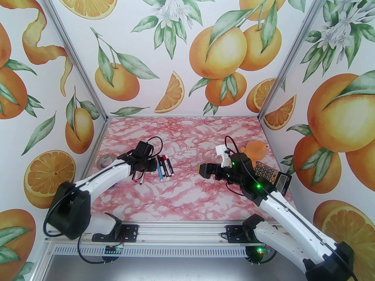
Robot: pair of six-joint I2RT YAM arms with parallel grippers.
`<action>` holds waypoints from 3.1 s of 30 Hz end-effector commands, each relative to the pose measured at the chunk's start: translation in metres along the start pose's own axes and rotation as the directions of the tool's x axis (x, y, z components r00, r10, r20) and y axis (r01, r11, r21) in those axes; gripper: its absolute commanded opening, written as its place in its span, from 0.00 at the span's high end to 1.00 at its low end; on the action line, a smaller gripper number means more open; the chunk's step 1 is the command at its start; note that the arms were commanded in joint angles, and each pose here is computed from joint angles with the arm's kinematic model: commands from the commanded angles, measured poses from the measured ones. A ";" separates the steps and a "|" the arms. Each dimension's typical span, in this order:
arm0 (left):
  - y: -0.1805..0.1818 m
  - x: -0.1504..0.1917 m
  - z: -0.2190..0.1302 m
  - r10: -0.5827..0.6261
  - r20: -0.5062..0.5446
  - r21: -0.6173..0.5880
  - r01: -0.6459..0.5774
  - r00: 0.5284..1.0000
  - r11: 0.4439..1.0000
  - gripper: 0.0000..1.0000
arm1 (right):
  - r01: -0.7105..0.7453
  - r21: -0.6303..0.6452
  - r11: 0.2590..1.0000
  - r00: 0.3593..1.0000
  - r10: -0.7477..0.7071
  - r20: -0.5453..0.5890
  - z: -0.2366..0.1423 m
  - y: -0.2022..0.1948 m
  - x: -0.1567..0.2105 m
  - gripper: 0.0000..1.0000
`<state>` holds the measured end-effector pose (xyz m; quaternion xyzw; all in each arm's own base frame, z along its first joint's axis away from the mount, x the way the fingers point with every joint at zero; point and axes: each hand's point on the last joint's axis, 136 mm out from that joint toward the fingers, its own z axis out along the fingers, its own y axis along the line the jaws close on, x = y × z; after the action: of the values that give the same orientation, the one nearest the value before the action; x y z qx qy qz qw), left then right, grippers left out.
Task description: Open the pen caps
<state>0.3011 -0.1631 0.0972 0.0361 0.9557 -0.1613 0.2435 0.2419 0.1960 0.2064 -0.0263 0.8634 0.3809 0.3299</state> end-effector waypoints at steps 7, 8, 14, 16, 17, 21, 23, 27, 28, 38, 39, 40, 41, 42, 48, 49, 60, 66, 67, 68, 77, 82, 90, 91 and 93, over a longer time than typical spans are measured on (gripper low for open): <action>-0.097 0.002 -0.040 0.089 0.129 0.497 -0.142 0.988 0.856 0.84 | -0.122 -0.045 0.992 0.986 0.126 0.112 0.002 0.022 -0.042 0.14; -0.099 0.002 -0.040 0.091 0.131 0.505 -0.146 0.987 0.851 0.84 | -0.122 -0.046 0.991 0.986 0.126 0.112 0.002 0.022 -0.042 0.15; -0.159 0.016 -0.059 0.179 0.140 0.669 -0.226 0.974 0.708 0.85 | -0.107 -0.044 0.993 0.991 0.110 0.076 0.020 0.032 -0.048 0.23; -0.170 0.019 -0.060 0.198 0.133 0.690 -0.234 0.971 0.684 0.85 | -0.097 -0.043 0.994 0.993 0.099 0.068 0.024 0.034 -0.049 0.25; -0.176 0.020 -0.060 0.208 0.129 0.698 -0.238 0.970 0.675 0.85 | -0.094 -0.041 0.995 0.993 0.096 0.063 0.026 0.035 -0.048 0.25; -0.194 0.022 -0.060 0.234 0.125 0.720 -0.250 0.964 0.647 0.86 | -0.084 -0.035 0.996 0.995 0.085 0.047 0.034 0.037 -0.048 0.27; -0.202 0.022 -0.061 0.236 0.127 0.733 -0.252 0.963 0.632 0.86 | -0.079 -0.033 0.996 0.996 0.080 0.042 0.038 0.038 -0.048 0.29; -0.213 0.022 -0.063 0.237 0.135 0.749 -0.256 0.962 0.610 0.87 | -0.077 -0.029 0.997 0.996 0.078 0.030 0.043 0.038 -0.046 0.33; -0.215 0.021 -0.064 0.237 0.138 0.755 -0.257 0.962 0.604 0.86 | -0.077 -0.028 0.997 0.997 0.078 0.029 0.043 0.038 -0.046 0.34; -0.228 0.025 -0.063 0.242 0.129 0.786 -0.248 0.962 0.566 0.87 | -0.079 -0.029 0.996 0.996 0.080 0.032 0.047 0.039 -0.047 0.48; -0.229 0.025 -0.064 0.238 0.127 0.791 -0.243 0.963 0.561 0.87 | -0.080 -0.031 0.996 0.996 0.081 0.032 0.047 0.039 -0.047 0.49; -0.231 0.025 -0.065 0.239 0.128 0.797 -0.243 0.962 0.552 0.87 | -0.080 -0.032 0.996 0.996 0.081 0.032 0.047 0.040 -0.047 0.50; -0.231 0.025 -0.065 0.237 0.128 0.800 -0.242 0.963 0.550 0.87 | -0.080 -0.031 0.996 0.996 0.081 0.031 0.047 0.039 -0.047 0.51; -0.232 0.025 -0.065 0.236 0.127 0.802 -0.240 0.964 0.547 0.87 | -0.080 -0.031 0.996 0.996 0.081 0.032 0.047 0.039 -0.047 0.52; -0.236 0.025 -0.067 0.230 0.129 0.818 -0.235 0.965 0.525 0.87 | -0.083 -0.033 0.996 0.996 0.084 0.030 0.049 0.039 -0.047 0.56; -0.236 0.025 -0.066 0.230 0.128 0.819 -0.234 0.965 0.524 0.87 | -0.084 -0.033 0.996 0.996 0.085 0.030 0.049 0.039 -0.046 0.56; -0.236 0.029 -0.065 0.235 0.116 0.823 -0.226 0.965 0.521 0.87 | -0.081 -0.027 0.996 0.996 0.082 0.032 0.048 0.037 -0.046 0.66; -0.236 0.029 -0.065 0.234 0.116 0.825 -0.225 0.965 0.518 0.87 | -0.081 -0.022 0.996 0.996 0.082 0.029 0.049 0.036 -0.044 0.73; -0.237 0.029 -0.065 0.233 0.117 0.826 -0.225 0.965 0.517 0.87 | -0.081 -0.022 0.996 0.996 0.082 0.030 0.048 0.036 -0.045 0.74; -0.237 0.029 -0.065 0.233 0.116 0.826 -0.224 0.965 0.516 0.87 | -0.082 -0.018 0.996 0.996 0.083 0.030 0.048 0.035 -0.044 0.76; -0.238 0.032 -0.065 0.241 0.115 0.828 -0.227 0.964 0.513 0.86 | -0.076 -0.014 0.997 0.996 0.077 0.039 0.047 0.035 -0.047 0.82; -0.240 0.028 -0.064 0.211 0.138 0.827 -0.230 0.968 0.512 0.75 | -0.087 -0.037 0.996 0.995 0.089 0.043 0.045 0.039 -0.048 0.84; -0.248 0.022 -0.063 0.174 0.154 0.840 -0.222 0.973 0.495 0.69 | -0.110 -0.070 0.991 0.992 0.113 0.049 0.043 0.044 -0.048 0.84; -0.250 0.024 -0.063 0.179 0.153 0.841 -0.223 0.972 0.493 0.68 | -0.114 -0.075 0.991 0.992 0.118 0.052 0.043 0.045 -0.048 0.84; -0.251 0.026 -0.060 0.184 0.148 0.841 -0.221 0.972 0.494 0.68 | -0.121 -0.083 0.989 0.990 0.126 0.056 0.042 0.045 -0.048 0.84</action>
<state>0.2153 -0.3747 0.2028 0.2514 0.7508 -0.5694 0.2211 0.2912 0.2433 0.2262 0.0265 0.8557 0.4100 0.3145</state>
